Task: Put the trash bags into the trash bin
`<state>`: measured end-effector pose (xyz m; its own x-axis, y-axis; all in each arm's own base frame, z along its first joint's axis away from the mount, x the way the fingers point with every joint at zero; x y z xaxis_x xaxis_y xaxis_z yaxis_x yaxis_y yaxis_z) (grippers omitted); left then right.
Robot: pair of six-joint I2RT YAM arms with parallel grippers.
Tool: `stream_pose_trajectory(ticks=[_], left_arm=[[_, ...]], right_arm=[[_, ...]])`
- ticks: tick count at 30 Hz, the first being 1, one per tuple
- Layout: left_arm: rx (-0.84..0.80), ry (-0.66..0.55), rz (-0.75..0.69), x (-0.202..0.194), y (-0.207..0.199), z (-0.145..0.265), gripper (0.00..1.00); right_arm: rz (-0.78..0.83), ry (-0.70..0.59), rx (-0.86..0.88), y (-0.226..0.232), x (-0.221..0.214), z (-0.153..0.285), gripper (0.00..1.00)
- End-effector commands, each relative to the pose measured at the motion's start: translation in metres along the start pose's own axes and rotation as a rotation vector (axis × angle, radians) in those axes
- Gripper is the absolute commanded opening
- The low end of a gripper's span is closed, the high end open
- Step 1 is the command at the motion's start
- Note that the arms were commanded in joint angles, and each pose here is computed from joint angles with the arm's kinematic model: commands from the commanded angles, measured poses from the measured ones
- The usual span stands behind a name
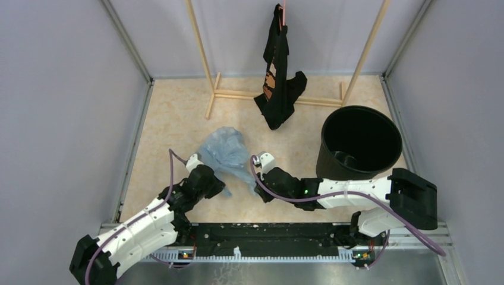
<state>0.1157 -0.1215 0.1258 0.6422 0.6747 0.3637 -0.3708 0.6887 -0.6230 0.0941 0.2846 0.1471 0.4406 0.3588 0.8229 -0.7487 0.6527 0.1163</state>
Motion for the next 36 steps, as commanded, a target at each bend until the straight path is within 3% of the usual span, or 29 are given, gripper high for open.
stream_pose_trajectory(ticks=[1, 6, 8, 11, 13, 15, 17, 18, 19, 21, 23, 26, 28, 30, 36], left_arm=[[0.027, -0.153, -0.025, 0.022, -0.007, 0.014, 0.08], [-0.136, -0.330, -0.138, 0.077, -0.062, 0.057, 0.00], [-0.260, -0.442, -0.272, 0.121, -0.113, 0.105, 0.00], [-0.547, -0.586, -0.450, 0.173, -0.199, 0.222, 0.00], [-0.840, -0.618, -0.597, 0.179, -0.231, 0.301, 0.00], [-1.101, -0.644, -0.718, 0.170, -0.237, 0.348, 0.00], [-1.197, -0.649, -0.749, 0.156, -0.221, 0.347, 0.00], [-1.170, -0.655, -0.701, 0.150, -0.207, 0.330, 0.00], [-1.043, -0.606, -0.601, 0.143, -0.189, 0.279, 0.00], [-0.719, -0.510, -0.383, 0.128, -0.143, 0.203, 0.00], [-0.346, -0.342, -0.268, 0.104, -0.090, 0.132, 0.00], [-0.101, -0.117, -0.216, 0.071, -0.043, 0.085, 0.00], [-0.170, -0.070, -0.242, 0.068, -0.049, 0.091, 0.00], [-0.290, -0.163, -0.273, 0.086, -0.078, 0.121, 0.00], [-0.924, -0.547, -0.574, 0.157, -0.205, 0.316, 0.00]], right_arm=[[-0.065, 0.000, -0.059, -0.017, 0.011, -0.011, 0.02], [-0.067, 0.067, -0.106, -0.047, 0.069, -0.019, 0.00], [0.008, -0.033, -0.191, -0.048, 0.140, 0.004, 0.00], [0.070, -0.285, -0.223, -0.046, 0.237, 0.084, 0.00], [0.094, -0.490, -0.132, -0.039, 0.275, 0.145, 0.00], [0.135, -0.688, -0.021, -0.032, 0.290, 0.190, 0.00], [0.160, -0.793, 0.029, -0.031, 0.281, 0.207, 0.00], [0.156, -0.812, 0.026, -0.033, 0.271, 0.204, 0.00], [0.148, -0.786, 0.014, -0.036, 0.255, 0.188, 0.00], [0.124, -0.636, -0.029, -0.042, 0.216, 0.141, 0.00], [0.091, -0.408, -0.036, -0.044, 0.165, 0.086, 0.00], [0.005, -0.139, 0.027, -0.043, 0.085, 0.036, 0.00], [-0.048, -0.101, 0.052, -0.042, 0.060, 0.032, 0.00], [-0.034, -0.153, 0.035, -0.042, 0.076, 0.047, 0.00], [0.141, -0.600, 0.023, -0.032, 0.250, 0.183, 0.00]])
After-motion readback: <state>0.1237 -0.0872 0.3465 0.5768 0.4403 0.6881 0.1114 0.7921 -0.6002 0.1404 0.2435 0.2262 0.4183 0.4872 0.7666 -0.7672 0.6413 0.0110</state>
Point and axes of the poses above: each gripper's point midway between its finger pads, its own z axis back along the fingers, its own y axis along the line the jaws close on, x = y × z, the point moved 10 cm from there along z, back along the fingers, and after that the axes turned 9 degrees about z, right-handed, at the moved point
